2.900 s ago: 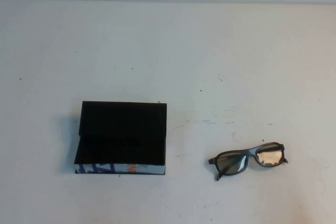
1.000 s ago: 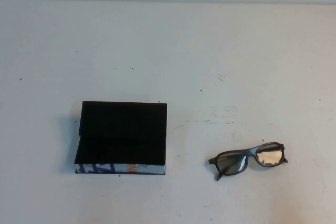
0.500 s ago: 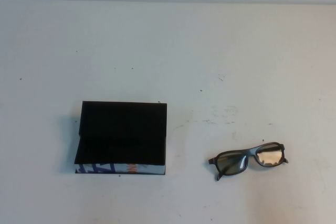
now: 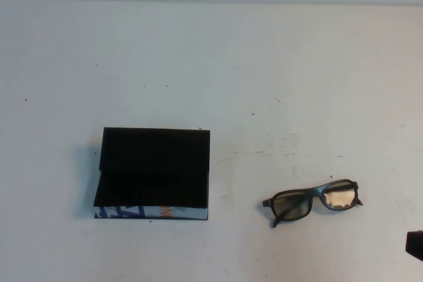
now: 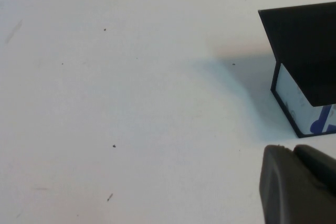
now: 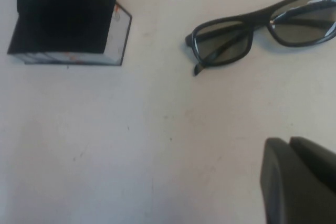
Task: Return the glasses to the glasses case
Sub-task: Pick up the glasses from the table
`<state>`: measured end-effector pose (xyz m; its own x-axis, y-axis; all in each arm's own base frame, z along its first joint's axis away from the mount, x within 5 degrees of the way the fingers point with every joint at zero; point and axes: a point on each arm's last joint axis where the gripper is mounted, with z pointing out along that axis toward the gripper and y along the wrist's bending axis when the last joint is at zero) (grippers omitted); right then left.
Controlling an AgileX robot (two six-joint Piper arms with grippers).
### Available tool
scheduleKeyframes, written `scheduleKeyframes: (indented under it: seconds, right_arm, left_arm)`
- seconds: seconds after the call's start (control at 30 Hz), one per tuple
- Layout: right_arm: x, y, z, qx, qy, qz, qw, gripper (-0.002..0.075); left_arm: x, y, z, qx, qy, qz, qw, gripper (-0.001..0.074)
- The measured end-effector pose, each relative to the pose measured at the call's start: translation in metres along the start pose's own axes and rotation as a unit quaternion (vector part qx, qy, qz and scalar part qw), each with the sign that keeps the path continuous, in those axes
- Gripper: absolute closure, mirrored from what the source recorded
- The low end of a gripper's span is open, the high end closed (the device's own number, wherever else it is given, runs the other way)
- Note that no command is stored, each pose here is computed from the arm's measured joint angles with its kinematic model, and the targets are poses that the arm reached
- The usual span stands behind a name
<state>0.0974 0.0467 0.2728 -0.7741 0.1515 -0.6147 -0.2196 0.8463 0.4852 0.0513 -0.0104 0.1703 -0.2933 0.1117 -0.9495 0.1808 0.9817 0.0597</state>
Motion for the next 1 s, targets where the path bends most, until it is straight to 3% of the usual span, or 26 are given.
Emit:
scheduleKeyframes:
  seconds: [0.2,0.4,0.6,0.77,1.0]
  right_arm:
    - [-0.015,-0.002,0.012,-0.003,0.053,-0.063,0.997,0.0737]
    - [-0.032,0.012,0.038,-0.01,0.122,-0.201,0.972,0.0737]
    - [-0.049,0.04,0.078,-0.003,0.195,-0.37,0.908,0.0737]
    - [-0.068,0.051,0.119,0.008,0.236,-0.45,0.861,0.0737]
    - [-0.085,0.046,0.169,-0.029,0.3,-0.585,0.753,0.0708]
  left_arm:
    - [0.0,0.0,0.0,0.0,0.0,0.0,1.0,0.0738]
    - [0.0,0.0,0.0,0.0,0.0,0.0,1.0,0.0738]
    - [0.0,0.0,0.0,0.0,0.0,0.0,1.0,0.0738]
    - [0.0,0.0,0.0,0.0,0.0,0.0,1.0,0.0738]
    - [0.0,0.0,0.0,0.0,0.0,0.0,1.0,0.0738]
